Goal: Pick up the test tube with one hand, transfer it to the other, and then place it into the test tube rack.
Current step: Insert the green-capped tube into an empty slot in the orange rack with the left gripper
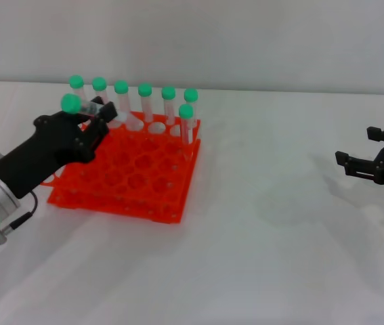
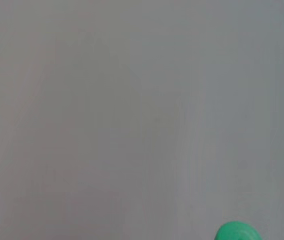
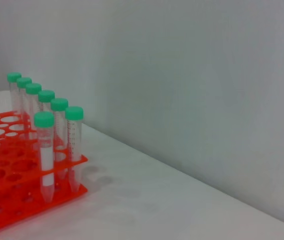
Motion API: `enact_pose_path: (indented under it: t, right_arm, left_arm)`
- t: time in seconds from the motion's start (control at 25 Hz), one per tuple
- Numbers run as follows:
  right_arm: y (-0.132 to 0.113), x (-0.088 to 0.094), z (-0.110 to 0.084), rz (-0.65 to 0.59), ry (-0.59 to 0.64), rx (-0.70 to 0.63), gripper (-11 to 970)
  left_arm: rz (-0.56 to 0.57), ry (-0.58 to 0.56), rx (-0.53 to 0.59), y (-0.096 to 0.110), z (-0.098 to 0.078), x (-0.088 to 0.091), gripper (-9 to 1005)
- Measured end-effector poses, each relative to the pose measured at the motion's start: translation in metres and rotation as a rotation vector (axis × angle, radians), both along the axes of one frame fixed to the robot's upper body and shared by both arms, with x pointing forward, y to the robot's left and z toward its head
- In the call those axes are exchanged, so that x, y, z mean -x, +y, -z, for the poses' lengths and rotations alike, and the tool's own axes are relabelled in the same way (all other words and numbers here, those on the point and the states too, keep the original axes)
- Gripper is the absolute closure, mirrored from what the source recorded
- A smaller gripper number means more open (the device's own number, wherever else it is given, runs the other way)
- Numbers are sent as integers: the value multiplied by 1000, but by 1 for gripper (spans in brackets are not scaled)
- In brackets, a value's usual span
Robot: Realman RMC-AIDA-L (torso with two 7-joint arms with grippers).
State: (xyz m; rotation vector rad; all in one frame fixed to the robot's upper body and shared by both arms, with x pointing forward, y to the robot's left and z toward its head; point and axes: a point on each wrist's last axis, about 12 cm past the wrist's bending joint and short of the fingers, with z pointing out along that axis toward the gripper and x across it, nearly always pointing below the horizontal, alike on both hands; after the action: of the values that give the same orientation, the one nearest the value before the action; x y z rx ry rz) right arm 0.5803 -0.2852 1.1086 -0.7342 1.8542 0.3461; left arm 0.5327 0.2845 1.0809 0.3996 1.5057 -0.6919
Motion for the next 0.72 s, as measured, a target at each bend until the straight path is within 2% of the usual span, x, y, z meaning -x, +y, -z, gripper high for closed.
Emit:
enact_pose_path:
  t: [0.24, 0.48, 0.6, 0.72]
  right_arm:
    - [3, -2, 0, -3, 4, -11, 141]
    - [3, -3, 0, 1, 4, -13, 141]
    - [5, -5, 1, 1, 6, -18, 142]
    - [6, -9, 1, 2, 6, -19, 142]
  left_arm:
    - [-84, 63, -13, 4, 0, -19, 788]
    - [-100, 102, -30, -1, -5, -38, 788]
    - [-82, 156, -41, -13, -8, -54, 788]
    - [-50, 196, -49, -24, -8, -63, 788]
